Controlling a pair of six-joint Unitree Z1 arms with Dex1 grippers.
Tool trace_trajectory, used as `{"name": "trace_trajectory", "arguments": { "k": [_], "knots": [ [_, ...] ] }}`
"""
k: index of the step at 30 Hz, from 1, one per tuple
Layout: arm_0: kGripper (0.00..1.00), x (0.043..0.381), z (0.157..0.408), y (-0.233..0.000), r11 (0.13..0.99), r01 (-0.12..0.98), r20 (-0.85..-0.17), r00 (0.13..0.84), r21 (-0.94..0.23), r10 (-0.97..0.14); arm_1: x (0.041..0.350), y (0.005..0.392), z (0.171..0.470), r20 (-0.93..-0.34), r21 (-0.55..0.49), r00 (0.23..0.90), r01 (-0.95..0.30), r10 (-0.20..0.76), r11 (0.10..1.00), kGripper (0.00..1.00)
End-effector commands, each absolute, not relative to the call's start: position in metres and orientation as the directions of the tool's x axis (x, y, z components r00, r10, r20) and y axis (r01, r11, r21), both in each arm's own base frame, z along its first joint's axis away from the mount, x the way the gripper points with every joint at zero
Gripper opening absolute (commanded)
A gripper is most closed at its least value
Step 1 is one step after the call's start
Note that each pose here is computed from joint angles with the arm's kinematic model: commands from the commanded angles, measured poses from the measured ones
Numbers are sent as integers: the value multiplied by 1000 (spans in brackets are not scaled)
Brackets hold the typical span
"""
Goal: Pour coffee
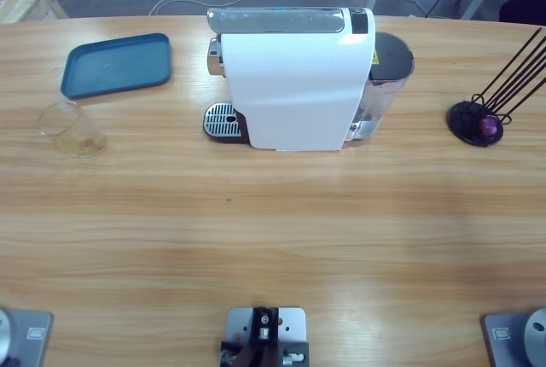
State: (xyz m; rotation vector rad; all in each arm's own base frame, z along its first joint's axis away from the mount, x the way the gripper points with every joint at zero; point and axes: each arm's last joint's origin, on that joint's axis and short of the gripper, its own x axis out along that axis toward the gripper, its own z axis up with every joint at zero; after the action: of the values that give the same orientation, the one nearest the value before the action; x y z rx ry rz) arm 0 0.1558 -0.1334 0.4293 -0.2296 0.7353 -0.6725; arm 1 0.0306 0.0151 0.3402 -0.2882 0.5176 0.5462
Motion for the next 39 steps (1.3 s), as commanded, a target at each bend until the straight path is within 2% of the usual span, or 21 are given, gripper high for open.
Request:
{"name": "trace_trajectory", "arguments": {
  "k": [1, 3, 5, 7, 10, 18, 20, 23, 27, 28, 31, 32, 33, 34, 39],
  "knots": [
    [1000, 216, 385, -167, 727, 296, -634, 358, -619, -685, 40, 26, 334, -598, -117, 696, -566, 397, 816, 1000],
    [1000, 231, 379, -172, 690, 311, -609, 327, -653, -723, 42, 27, 335, -604, -116, 698, -555, 386, 823, 1000],
    [1000, 243, 369, -178, 685, 284, -615, 304, -671, -728, 46, 30, 335, -616, -120, 697, -543, 366, 831, 1000],
    [999, 248, 366, -179, 681, 248, -611, 306, -689, -730, 48, 32, 335, -625, -121, 692, -543, 361, 831, 1000],
    [969, 265, 359, -191, 634, 265, -561, 303, -727, -770, 54, 37, 336, -646, -130, 681, -542, 344, 830, 1000],
    [968, 302, 313, -228, 486, 197, -472, 115, -851, -874, 46, 30, 335, -620, -122, 697, -540, 361, 833, 1000],
    [968, 303, 313, -229, 493, 207, -476, 131, -845, -870, 46, 30, 335, -621, -122, 696, -540, 361, 833, 1000],
    [965, 307, 316, -221, 526, 214, -490, 200, -823, -848, 47, 30, 335, -622, -122, 695, -540, 360, 833, 1000],
    [937, 309, 319, -220, 534, 228, -487, 233, -814, -842, 47, 31, 335, -622, -122, 695, -540, 360, 833, 1000],
    [865, 310, 318, -220, 536, 227, -489, 233, -813, -840, 47, 31, 335, -624, -122, 694, -540, 359, 833, 1000],
    [443, 307, 317, -219, 540, 228, -493, 233, -810, -838, 48, 31, 335, -626, -123, 693, -540, 358, 833, 1000],
    [264, 305, 317, -216, 552, 225, -500, 249, -803, -829, 47, 31, 335, -625, -122, 694, -540, 358, 833, 1000],
    [45, 301, 319, -214, 564, 223, -506, 269, -795, -819, 46, 30, 335, -622, -121, 696, -540, 360, 833, 1000],
    [0, 297, 321, -213, 574, 228, -510, 283, -787, -812, 45, 28, 335, -616, -120, 699, -539, 364, 834, 1000],
    [0, 290, 316, -220, 594, 252, -531, 279, -764, -801, 42, 26, 334, -606, -116, 705, -537, 369, 835, 1000]
  ]
}}
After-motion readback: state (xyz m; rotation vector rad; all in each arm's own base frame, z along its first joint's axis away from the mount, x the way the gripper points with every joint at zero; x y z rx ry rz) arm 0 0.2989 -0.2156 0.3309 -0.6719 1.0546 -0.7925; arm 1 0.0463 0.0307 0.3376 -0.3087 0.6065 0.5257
